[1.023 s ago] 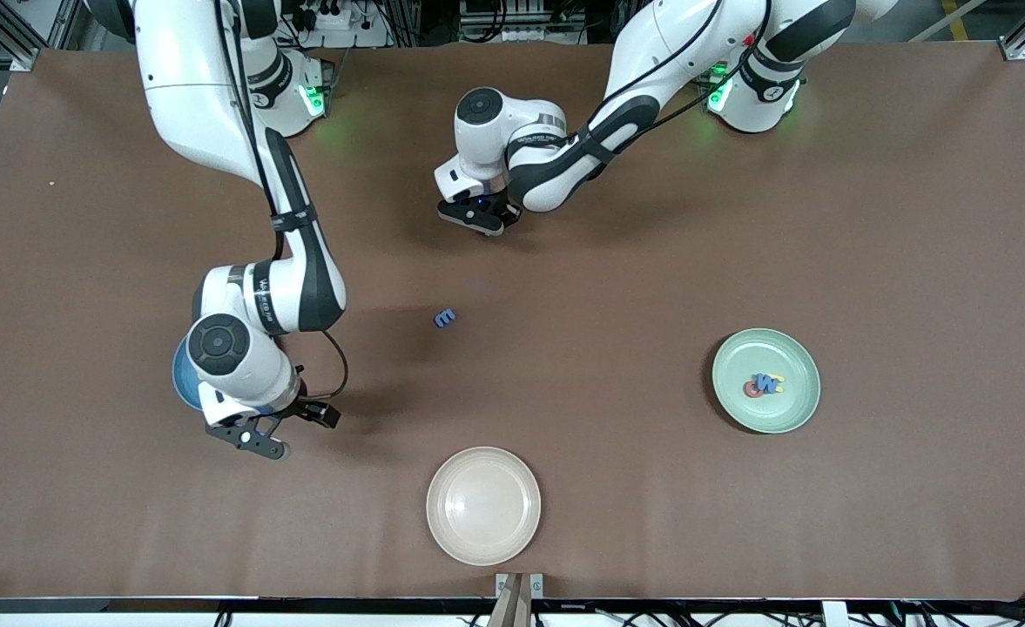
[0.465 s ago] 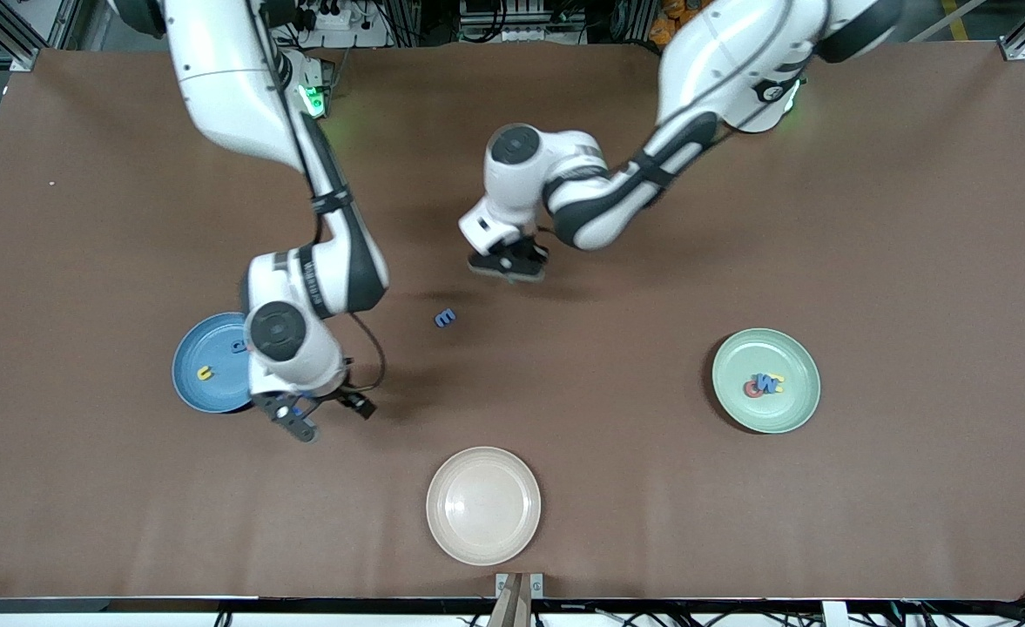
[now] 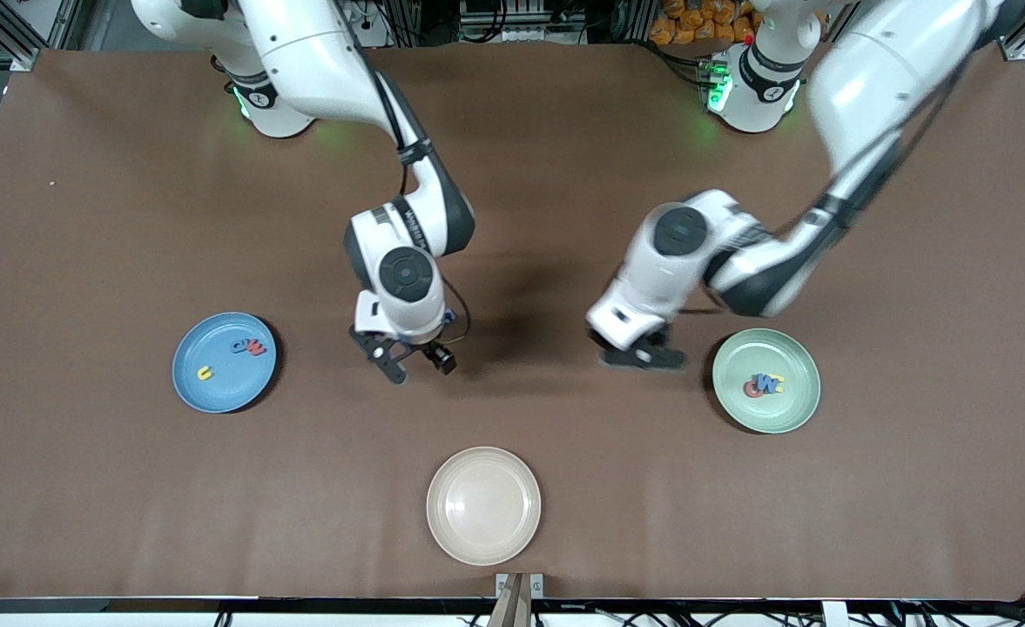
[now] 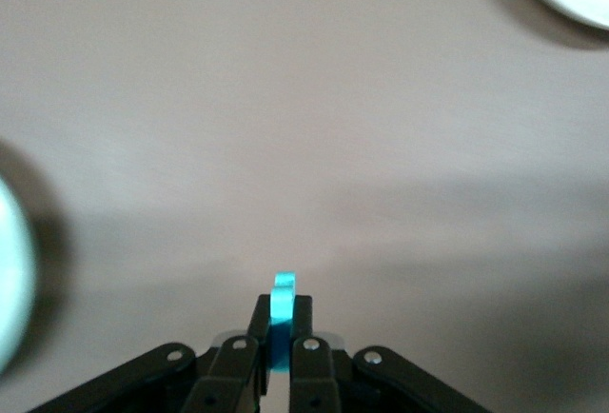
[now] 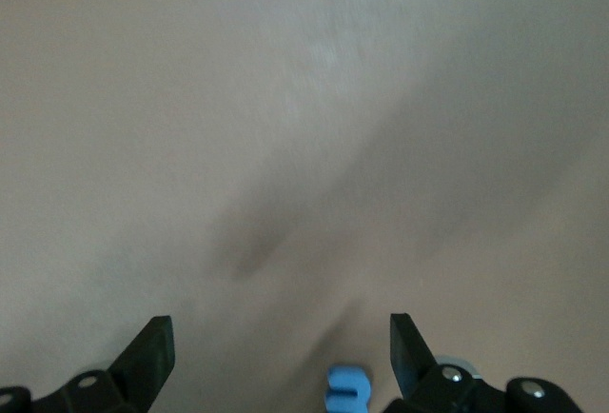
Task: Sort upper and lower case letters into plates
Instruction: 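Grasp the blue R with the left gripper while the right gripper returns, then place the R on the green plate while the right gripper lowers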
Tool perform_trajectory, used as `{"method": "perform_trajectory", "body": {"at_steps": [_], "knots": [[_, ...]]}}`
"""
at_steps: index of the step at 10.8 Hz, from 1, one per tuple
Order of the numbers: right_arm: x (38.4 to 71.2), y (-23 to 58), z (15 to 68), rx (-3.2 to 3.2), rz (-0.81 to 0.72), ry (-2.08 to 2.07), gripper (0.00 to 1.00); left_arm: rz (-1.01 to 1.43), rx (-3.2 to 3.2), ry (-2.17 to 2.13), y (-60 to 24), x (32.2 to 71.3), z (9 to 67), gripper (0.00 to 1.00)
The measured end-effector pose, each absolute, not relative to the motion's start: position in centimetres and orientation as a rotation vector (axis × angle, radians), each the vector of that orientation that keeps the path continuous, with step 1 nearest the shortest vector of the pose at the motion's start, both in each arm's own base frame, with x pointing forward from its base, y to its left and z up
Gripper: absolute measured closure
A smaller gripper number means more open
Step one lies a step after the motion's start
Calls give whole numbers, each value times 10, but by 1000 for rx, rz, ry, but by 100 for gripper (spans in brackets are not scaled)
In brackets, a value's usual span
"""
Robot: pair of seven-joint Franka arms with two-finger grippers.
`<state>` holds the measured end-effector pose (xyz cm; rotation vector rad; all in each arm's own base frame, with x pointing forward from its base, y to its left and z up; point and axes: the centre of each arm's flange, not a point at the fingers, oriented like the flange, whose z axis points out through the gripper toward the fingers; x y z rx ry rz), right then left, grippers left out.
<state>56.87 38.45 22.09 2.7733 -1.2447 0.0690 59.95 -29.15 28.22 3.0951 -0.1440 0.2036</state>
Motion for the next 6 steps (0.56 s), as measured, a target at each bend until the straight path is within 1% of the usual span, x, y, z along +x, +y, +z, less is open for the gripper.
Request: {"method": "perform_trajectory", "body": {"at_steps": [2, 3, 6], "knots": [[560, 369, 214, 2795, 116, -1304, 0, 178, 3123, -205, -218, 627, 276, 90], [552, 358, 211, 2798, 110, -1341, 0, 158, 3134, -220, -191, 633, 272, 90], [536, 352, 207, 2787, -6, -1510, 0, 86, 3178, -208, -148, 638, 253, 90]]}}
